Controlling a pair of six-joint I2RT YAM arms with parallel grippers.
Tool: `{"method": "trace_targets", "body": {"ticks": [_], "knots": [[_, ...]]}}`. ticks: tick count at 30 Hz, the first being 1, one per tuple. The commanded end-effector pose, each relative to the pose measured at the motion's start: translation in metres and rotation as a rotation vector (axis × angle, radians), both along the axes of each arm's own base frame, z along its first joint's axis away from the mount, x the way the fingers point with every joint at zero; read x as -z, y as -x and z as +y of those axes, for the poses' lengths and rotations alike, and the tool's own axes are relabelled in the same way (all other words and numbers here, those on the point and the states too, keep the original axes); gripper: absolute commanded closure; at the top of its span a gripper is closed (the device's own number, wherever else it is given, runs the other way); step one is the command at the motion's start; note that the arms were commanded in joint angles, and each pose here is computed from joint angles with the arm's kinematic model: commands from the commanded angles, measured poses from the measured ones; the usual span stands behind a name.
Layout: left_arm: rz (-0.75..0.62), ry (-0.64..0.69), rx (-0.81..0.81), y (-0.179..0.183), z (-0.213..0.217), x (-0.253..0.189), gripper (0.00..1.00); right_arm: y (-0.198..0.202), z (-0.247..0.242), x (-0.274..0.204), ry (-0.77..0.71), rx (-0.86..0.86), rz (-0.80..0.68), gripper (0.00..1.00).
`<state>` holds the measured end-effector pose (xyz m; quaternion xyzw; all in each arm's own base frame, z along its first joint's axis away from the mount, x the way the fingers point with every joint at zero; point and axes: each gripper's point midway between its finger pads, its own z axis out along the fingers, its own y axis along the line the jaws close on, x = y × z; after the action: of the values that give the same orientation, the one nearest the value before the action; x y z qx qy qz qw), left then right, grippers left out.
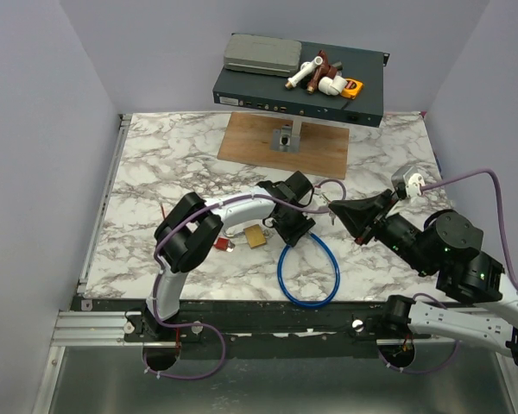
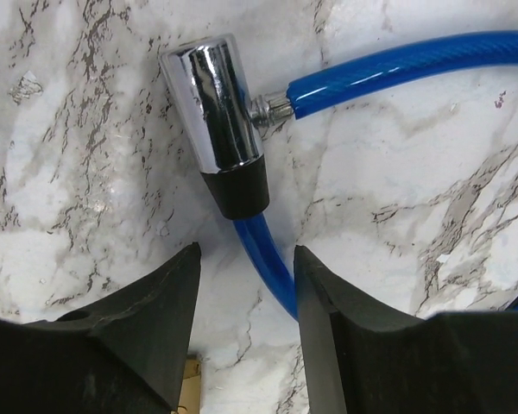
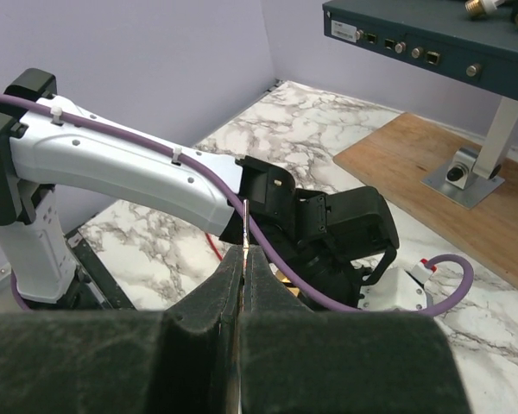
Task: Unlock with the key
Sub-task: Adjust the lock at the center of the board, then pick up the lock from the center of the board.
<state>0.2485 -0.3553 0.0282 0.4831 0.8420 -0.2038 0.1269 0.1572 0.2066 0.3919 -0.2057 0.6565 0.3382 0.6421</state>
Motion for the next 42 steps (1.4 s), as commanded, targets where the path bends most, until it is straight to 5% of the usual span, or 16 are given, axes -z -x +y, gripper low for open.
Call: {"method": "trace_targets", "body": {"ticks": [1, 10, 16, 23, 29, 34, 39, 42], "knots": [[-0.035, -0.088, 0.033, 0.003, 0.005, 0.032, 0.55, -0.004, -0.002, -0.012, -0.014, 0.025, -0.022, 0.99], [-0.136, -0.135, 0.159, -0.002, 0.021, 0.026, 0.86, -0.008, -0.001, -0.023, -0.02, 0.041, -0.042, 0.99], [-0.23, -0.119, 0.285, -0.014, 0.023, -0.002, 0.92, -0.008, -0.001, -0.028, -0.04, 0.041, -0.039, 0.99], [-0.243, -0.122, 0.365, -0.019, 0.018, -0.008, 0.83, -0.007, -0.004, -0.033, -0.063, 0.045, -0.034, 0.99], [-0.186, -0.129, 0.321, -0.018, 0.014, -0.002, 0.57, -0.007, -0.006, -0.035, -0.071, 0.054, -0.037, 0.99], [-0.138, -0.132, 0.279, -0.013, 0.014, 0.007, 0.47, -0.006, -0.008, -0.039, -0.077, 0.05, -0.04, 0.99], [-0.134, -0.13, 0.257, -0.014, 0.014, 0.012, 0.42, -0.005, -0.009, -0.042, -0.082, 0.049, -0.044, 0.99], [-0.095, -0.133, 0.245, -0.011, 0.011, 0.016, 0.54, -0.005, -0.01, -0.043, -0.084, 0.051, -0.045, 0.99]]}}
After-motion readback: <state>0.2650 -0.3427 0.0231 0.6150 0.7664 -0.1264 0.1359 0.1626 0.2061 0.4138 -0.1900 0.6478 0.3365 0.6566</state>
